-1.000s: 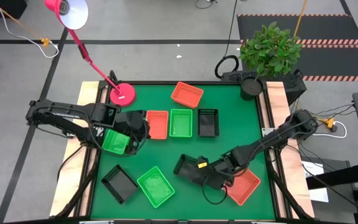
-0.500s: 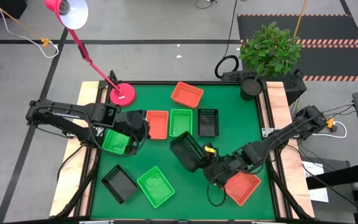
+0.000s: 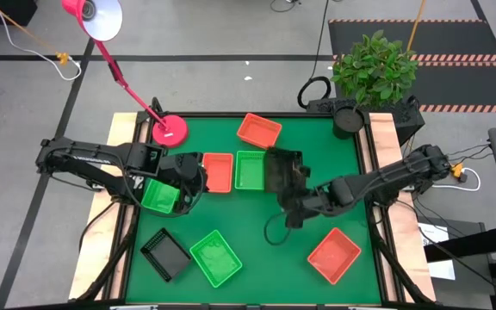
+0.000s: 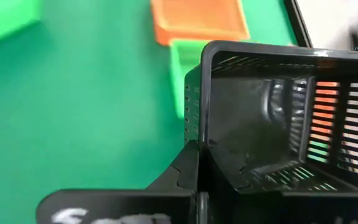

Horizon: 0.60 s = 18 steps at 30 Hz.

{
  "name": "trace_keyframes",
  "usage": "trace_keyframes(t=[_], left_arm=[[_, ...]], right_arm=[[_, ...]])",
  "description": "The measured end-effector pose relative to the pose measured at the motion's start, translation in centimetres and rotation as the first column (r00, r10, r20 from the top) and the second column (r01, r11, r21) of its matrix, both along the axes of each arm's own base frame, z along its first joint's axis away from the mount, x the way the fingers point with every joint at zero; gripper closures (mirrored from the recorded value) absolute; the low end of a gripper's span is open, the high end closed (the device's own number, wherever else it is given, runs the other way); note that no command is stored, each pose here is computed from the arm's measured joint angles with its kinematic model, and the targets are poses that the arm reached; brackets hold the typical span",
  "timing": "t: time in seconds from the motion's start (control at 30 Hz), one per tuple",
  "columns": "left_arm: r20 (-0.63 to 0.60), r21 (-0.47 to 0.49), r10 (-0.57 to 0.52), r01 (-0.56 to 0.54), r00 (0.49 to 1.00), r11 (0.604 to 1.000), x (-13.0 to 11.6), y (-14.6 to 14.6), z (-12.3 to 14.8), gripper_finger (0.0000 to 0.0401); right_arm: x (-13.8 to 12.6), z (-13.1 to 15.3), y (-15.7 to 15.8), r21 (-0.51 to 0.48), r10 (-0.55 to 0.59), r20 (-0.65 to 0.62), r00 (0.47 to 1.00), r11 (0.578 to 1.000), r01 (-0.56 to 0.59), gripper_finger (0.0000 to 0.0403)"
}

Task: Stack baskets by color
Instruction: Stack the bottom right black basket on top of the other top black basket

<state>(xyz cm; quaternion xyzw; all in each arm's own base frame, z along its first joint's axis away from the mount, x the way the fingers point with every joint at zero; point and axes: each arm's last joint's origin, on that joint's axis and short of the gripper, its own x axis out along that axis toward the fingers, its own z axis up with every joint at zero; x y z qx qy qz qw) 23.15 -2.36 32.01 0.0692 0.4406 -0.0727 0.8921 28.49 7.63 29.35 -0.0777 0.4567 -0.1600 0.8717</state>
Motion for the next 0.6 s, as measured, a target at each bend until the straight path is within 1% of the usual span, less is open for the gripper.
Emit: trace_keyframes(t=[0.1, 0.2, 0.37, 0.53, 0.6], left_arm=[[0.003, 0.000, 0.000, 0.000, 1.000, 1.000, 0.0, 0.0, 0.0, 0.0375], [0.004, 0.003, 0.004, -0.004, 1.000, 1.000, 0.0, 0.0, 0.0, 0.0375], [0.006, 0.005, 0.006, -0.007, 1.000, 1.000, 0.0, 0.0, 0.0, 0.0375], [0.007, 0.006, 0.007, -0.007, 1.000, 1.000, 0.0, 0.0, 0.0, 0.0375], [0.006, 0.006, 0.006, -0.006, 1.000, 1.000, 0.0, 0.0, 0.0, 0.0375]], right_arm=[[0.0, -0.2, -1.4, 0.031, -0.112, -0.011, 0.994, 0.993, 0.113, 0.0397], [0.3, -0.5, -2.2, 0.046, -0.141, -0.034, 0.989, 0.989, 0.143, 0.0396], [0.8, -1.4, -2.4, 0.007, -0.097, -0.090, 0.991, 0.995, 0.098, 0.0395], [0.9, -1.5, -2.9, 0.042, -0.064, -0.118, 0.991, 0.997, 0.069, 0.0395], [0.9, -1.5, -3.0, 0.029, -0.052, -0.134, 0.990, 0.998, 0.057, 0.0395]])
